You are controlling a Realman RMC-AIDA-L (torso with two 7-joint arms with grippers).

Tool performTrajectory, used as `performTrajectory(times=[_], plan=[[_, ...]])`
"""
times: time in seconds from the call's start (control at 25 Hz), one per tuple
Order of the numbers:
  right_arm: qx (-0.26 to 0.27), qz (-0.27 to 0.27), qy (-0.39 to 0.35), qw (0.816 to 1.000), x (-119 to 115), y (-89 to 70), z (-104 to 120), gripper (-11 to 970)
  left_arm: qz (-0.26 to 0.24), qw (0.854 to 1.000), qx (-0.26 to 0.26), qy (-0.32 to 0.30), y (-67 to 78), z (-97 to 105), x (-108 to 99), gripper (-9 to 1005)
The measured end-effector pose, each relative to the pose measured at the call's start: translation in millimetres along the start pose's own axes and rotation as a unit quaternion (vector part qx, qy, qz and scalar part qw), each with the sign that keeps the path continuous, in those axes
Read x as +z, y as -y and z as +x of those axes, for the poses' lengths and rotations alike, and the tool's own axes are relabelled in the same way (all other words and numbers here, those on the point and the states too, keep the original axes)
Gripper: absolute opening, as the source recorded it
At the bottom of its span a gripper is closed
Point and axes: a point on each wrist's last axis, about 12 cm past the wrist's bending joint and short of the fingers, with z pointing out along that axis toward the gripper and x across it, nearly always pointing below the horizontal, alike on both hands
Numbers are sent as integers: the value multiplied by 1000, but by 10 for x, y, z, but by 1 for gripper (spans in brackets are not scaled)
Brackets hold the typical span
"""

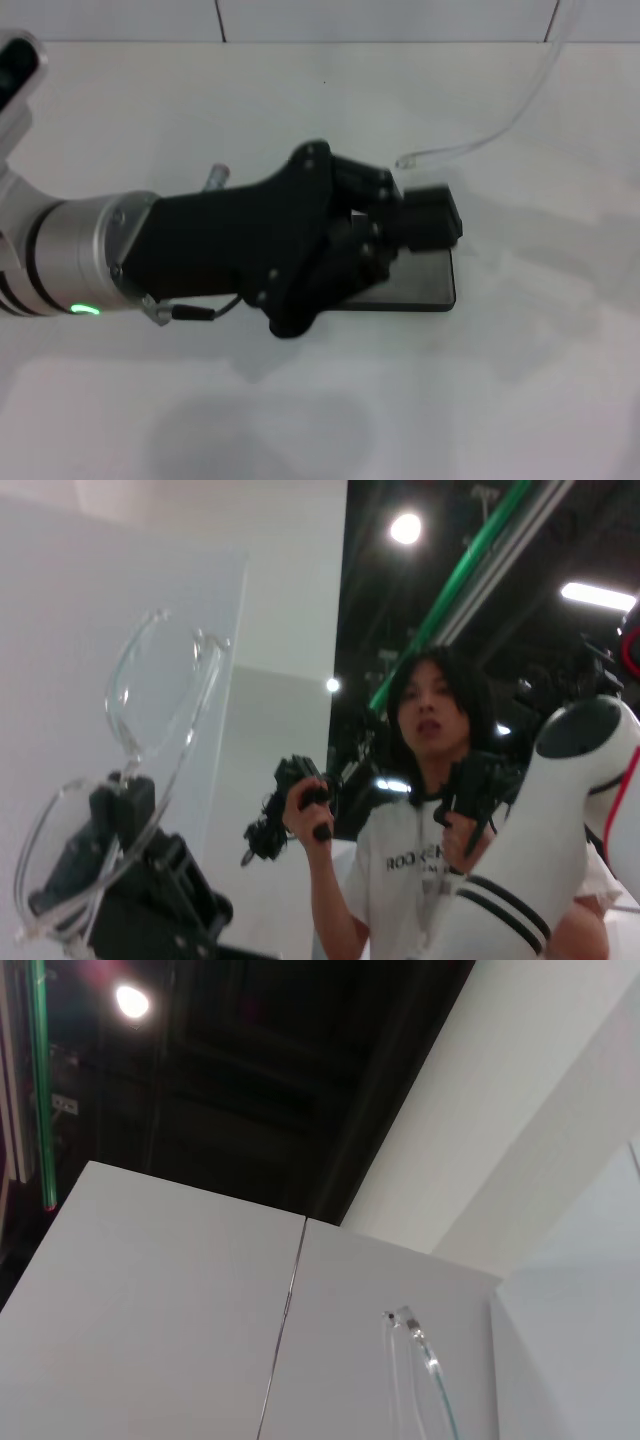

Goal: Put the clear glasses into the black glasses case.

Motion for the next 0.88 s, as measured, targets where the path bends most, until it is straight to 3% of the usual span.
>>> performTrajectory(times=[0.32,0.88], plan=[[6,-5,-13,1000,47,-17,93,40,-11,999,12,32,-42,-61,28,59],[19,-13,-58,998,110,-34,249,40,-67,993,30,98,-39,-136,-104,59]])
